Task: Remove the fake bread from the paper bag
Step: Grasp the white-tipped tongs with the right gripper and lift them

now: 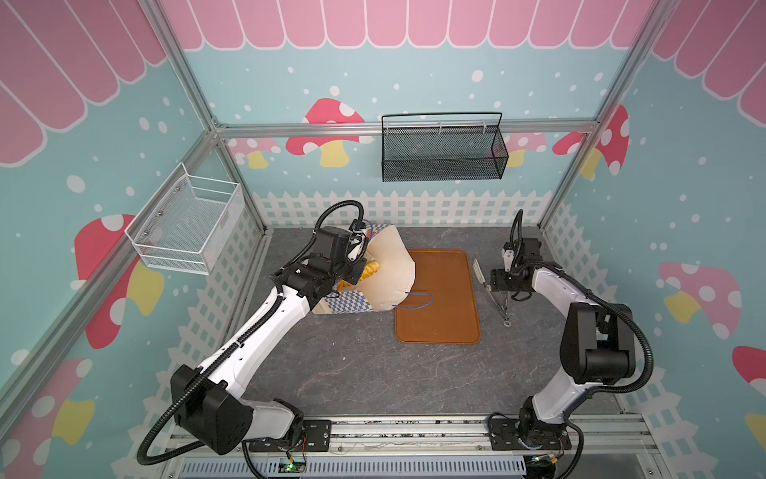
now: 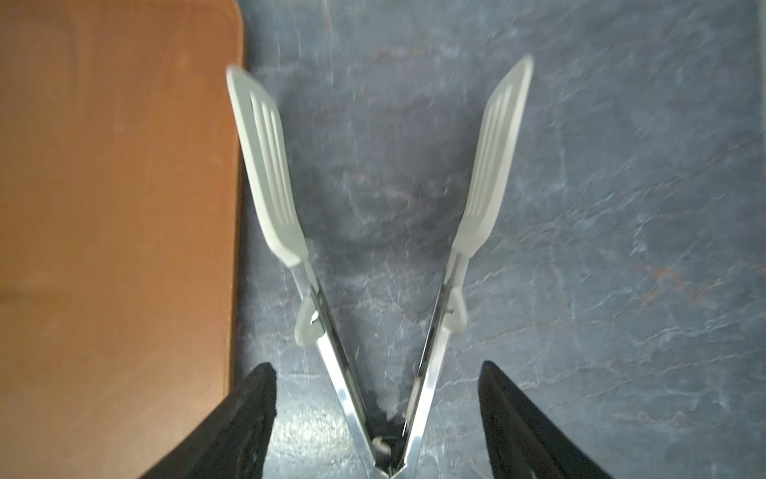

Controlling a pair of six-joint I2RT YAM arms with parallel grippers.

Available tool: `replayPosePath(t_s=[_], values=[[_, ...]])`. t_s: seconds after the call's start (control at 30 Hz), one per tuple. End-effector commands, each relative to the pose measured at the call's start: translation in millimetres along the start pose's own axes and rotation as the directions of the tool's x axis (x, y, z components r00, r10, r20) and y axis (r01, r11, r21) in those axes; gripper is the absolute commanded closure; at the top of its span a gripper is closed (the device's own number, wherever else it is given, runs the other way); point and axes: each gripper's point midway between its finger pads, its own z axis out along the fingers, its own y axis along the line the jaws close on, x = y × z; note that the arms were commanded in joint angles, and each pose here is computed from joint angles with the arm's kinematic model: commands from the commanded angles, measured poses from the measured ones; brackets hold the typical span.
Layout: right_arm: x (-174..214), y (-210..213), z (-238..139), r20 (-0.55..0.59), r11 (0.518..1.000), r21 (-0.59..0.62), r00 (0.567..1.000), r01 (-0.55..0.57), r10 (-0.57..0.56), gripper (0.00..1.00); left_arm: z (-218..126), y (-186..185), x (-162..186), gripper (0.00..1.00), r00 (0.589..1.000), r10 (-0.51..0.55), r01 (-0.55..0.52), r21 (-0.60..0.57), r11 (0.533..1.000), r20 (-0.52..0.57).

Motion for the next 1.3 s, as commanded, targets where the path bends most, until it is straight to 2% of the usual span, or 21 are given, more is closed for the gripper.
replayPosePath(t_s=[0.0, 0.27, 0.53, 0.83, 1.03, 1.27], values=[[13, 2, -8, -0.021, 0.999, 0.004, 0.998, 0.051, -0.051, 0.02, -12, -3, -10, 1.00, 0.999, -0.005, 0.004, 0.030, 1.000, 0.052], [29, -6, 0, -0.059, 0.998, 0.035, 0.997, 0.046, -0.043, 0.02, -15, -5, -9, 1.00, 0.998, -0.007, 0.004, 0.044, 0.999, 0.059], [31, -3, 25, -0.065, 0.997, -0.082, 0.998, 0.007, -0.012, 0.01, -15, -7, -8, 1.00, 0.998, -0.009, 0.006, 0.049, 0.999, 0.056], [30, 0, 47, -0.106, 0.994, -0.108, 0.994, 0.000, -0.011, 0.04, -16, -7, -8, 1.00, 0.998, -0.006, 0.003, 0.050, 0.999, 0.063], [36, 0, 65, -0.160, 0.993, -0.118, 0.987, -0.007, -0.012, 0.11, -16, -9, -8, 1.00, 0.998, -0.005, 0.001, 0.050, 0.999, 0.070], [39, -1, 59, -0.160, 0.994, -0.111, 0.987, 0.015, -0.033, 0.30, -14, -11, -7, 1.00, 0.998, -0.003, 0.000, 0.053, 0.999, 0.066]])
